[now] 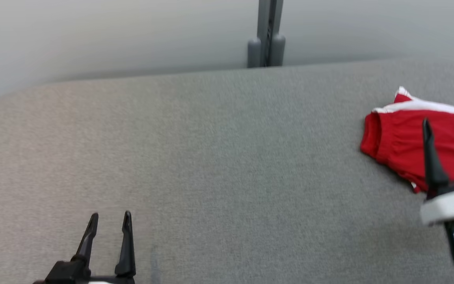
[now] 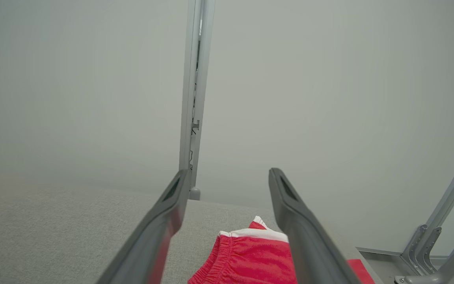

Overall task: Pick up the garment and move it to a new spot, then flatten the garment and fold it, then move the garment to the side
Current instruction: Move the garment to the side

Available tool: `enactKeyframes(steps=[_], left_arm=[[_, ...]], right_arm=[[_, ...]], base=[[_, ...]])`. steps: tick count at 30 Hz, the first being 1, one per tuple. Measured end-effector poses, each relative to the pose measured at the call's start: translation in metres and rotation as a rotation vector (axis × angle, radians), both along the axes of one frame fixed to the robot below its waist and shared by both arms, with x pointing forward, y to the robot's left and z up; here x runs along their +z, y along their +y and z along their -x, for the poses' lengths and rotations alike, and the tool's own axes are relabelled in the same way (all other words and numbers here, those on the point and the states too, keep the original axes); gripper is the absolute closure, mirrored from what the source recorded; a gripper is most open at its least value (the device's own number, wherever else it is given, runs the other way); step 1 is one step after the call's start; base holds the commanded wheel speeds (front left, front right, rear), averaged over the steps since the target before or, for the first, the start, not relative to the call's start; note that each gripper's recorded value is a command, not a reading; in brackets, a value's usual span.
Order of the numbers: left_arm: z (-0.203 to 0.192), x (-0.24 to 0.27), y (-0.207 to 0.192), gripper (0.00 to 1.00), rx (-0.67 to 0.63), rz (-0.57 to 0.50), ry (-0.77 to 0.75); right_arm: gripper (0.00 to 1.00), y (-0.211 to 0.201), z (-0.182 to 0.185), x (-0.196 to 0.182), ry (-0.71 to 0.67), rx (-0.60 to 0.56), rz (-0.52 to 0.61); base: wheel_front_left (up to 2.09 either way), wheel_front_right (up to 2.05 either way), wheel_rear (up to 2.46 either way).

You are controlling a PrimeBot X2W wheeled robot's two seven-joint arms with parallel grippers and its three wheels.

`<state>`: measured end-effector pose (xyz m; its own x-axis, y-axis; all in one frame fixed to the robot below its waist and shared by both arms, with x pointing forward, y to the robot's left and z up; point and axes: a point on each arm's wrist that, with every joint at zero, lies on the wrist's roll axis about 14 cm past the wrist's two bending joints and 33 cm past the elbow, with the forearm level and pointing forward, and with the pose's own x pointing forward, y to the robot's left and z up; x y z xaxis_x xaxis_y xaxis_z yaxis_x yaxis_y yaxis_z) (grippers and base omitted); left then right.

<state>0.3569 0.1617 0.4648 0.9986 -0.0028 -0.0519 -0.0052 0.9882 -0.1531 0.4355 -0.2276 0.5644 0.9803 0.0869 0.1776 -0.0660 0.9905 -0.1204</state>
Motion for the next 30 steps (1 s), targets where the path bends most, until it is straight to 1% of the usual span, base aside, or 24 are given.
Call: enactKeyframes(steps=[4, 6, 7, 8, 11, 12, 14, 16, 20, 30], left_arm=[[0.022, 0.003, 0.018, 0.0, 0.063, -0.007, -0.004], [0.033, -0.001, 0.028, 0.0, 0.097, -0.005, 0.008], [0.037, -0.002, 0.031, 0.0, 0.11, 0.001, 0.013], [0.04, -0.002, 0.033, 0.0, 0.117, 0.003, 0.011], [0.046, 0.001, 0.036, 0.0, 0.115, 0.008, -0.004], [0.048, 0.002, 0.035, 0.0, 0.105, 0.009, -0.01], [0.049, 0.004, 0.031, 0.0, 0.079, 0.02, -0.019], [0.049, 0.004, 0.026, 0.0, 0.058, 0.023, -0.021], [0.048, 0.004, 0.019, 0.0, 0.031, 0.026, -0.023], [0.043, 0.002, 0.016, 0.0, 0.026, 0.028, -0.012]], right_arm=[[0.0, 0.013, 0.035, -0.017, 0.002, -0.029, -0.085], [0.0, 0.017, 0.049, -0.03, 0.031, -0.046, -0.076], [0.0, 0.02, 0.054, -0.037, 0.049, -0.047, -0.089], [0.0, 0.025, 0.06, -0.044, 0.072, -0.043, -0.075], [0.0, 0.026, 0.072, -0.055, 0.099, -0.056, -0.072], [0.0, 0.026, 0.076, -0.058, 0.109, -0.056, -0.053], [0.0, 0.025, 0.084, -0.067, 0.135, -0.063, -0.048], [0.0, 0.025, 0.088, -0.071, 0.147, -0.064, -0.019], [0.0, 0.021, 0.094, -0.07, 0.141, -0.078, -0.041], [0.0, 0.014, 0.1, -0.072, 0.146, -0.103, -0.05]], base=[[0.0, 0.0, 0.0], [0.0, 0.0, 0.0], [0.0, 0.0, 0.0], [0.0, 0.0, 0.0], [0.0, 0.0, 0.0], [0.0, 0.0, 0.0], [0.0, 0.0, 0.0], [0.0, 0.0, 0.0], [0.0, 0.0, 0.0], [0.0, 0.0, 0.0]])
